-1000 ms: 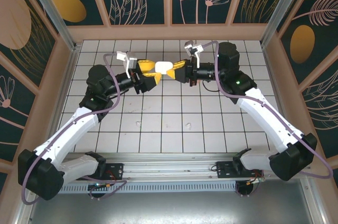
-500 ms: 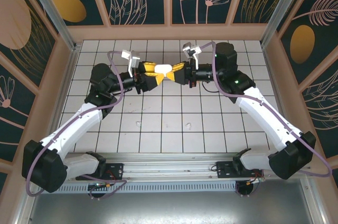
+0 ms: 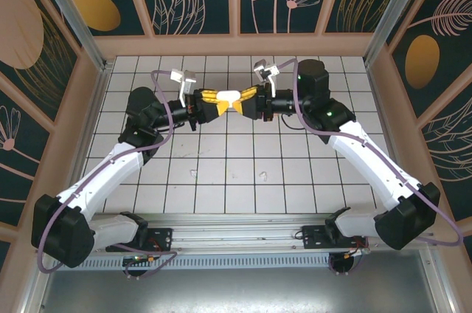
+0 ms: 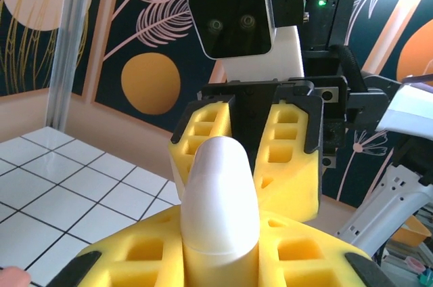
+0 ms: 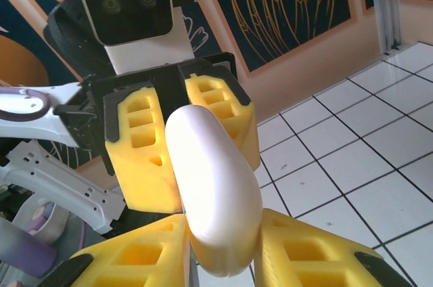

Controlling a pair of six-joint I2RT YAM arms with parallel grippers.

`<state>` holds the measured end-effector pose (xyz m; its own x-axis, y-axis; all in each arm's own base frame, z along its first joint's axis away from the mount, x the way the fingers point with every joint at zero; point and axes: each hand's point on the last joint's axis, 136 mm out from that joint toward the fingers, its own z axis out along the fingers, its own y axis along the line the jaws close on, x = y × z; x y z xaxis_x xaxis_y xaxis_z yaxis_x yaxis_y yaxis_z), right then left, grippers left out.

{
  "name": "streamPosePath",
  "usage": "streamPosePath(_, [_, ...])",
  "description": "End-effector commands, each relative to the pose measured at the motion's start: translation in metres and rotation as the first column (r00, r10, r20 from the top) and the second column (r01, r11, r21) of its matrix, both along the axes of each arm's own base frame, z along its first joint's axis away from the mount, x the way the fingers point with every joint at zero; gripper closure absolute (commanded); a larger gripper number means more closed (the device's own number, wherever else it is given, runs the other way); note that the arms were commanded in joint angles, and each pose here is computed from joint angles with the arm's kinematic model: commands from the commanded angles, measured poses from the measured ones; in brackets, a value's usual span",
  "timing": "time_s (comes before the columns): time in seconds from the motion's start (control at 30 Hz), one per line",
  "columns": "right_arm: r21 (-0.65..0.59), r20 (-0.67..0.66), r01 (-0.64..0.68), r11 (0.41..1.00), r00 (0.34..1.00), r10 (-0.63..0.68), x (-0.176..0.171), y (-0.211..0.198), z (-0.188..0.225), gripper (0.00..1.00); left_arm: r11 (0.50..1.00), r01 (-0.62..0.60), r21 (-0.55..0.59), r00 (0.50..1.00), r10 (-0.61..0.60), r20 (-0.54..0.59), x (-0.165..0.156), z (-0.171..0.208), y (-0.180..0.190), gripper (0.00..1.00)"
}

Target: Insert the wireless bluetooth earbuds into the charging case

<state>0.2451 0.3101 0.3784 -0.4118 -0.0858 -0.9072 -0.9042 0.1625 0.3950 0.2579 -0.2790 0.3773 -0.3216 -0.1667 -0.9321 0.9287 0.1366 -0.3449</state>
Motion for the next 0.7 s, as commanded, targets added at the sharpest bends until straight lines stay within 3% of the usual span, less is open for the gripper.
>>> streamPosePath(0.0, [0.036, 0.070, 0.057, 0.998, 0.996, -0.059, 0.014, -0.001, 0.028, 0.67, 0.998, 0.016, 0.061, 0.999, -0.018, 0.035, -0.002, -0.004, -0.002, 0.93])
streamPosePath(0.13, [0.008, 0.065, 0.037, 0.999, 0.997, -0.038, 0.015, 0.002, 0.028, 0.54, 0.995, -0.001, 0.096, 0.998, -0.005, 0.065, -0.004, -0.007, 0.000, 0.93])
streamPosePath(0.37, [-0.043, 0.032, 0.091, 0.995, 0.995, -0.090, 0.037, -0.002, 0.011, 0.53, 0.993, 0.006, 0.116, 0.995, -0.017, 0.099, -0.007, -0.010, 0.000, 0.96])
streamPosePath(0.67, [-0.038, -0.002, -0.022, 0.999, 1.000, 0.022, 0.010, 0.002, 0.009, 0.38, 0.989, -0.067, 0.131, 0.989, 0.048, 0.140, 0.002, -0.013, 0.004, 0.96])
